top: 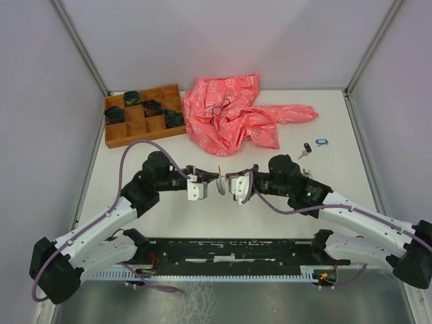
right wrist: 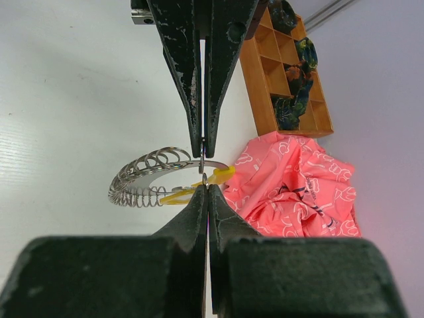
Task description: Put the keys on the keyring
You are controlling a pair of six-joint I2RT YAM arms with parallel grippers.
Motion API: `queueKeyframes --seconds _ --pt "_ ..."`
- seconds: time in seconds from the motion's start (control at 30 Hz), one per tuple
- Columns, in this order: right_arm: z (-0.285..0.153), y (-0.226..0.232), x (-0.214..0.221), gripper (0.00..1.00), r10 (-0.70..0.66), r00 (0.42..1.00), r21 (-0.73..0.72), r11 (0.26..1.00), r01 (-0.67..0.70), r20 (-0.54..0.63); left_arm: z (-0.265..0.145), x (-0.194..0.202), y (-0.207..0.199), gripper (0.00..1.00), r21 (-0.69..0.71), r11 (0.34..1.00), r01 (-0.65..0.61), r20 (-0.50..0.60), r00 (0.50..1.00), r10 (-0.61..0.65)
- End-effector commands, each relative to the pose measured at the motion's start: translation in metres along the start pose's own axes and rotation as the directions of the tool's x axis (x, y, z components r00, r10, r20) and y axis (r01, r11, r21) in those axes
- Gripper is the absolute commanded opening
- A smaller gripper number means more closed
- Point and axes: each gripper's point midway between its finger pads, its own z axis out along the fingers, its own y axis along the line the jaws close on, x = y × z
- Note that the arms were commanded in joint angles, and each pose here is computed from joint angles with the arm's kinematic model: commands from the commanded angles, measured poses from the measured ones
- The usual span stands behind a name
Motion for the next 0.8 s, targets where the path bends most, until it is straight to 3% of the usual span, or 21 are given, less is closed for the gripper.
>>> queueKeyframes --seconds 0.0,0.77 --pt "-0.0014 -0.0039 -0.0116 0.01 -0.001 0.999 0.009 1.000 0.001 0.035 0.0007 -0.0151 0.0109 0.03 -0.026 1.000 0.001 0.045 0.999 0.000" --pt "0.0014 -0.0014 -0.0126 0.01 0.013 0.999 -0.009 1.000 -0.013 0.039 0.0009 -0.0149 0.0118 0.03 -0.030 1.000 0.008 0.043 0.999 -0.007"
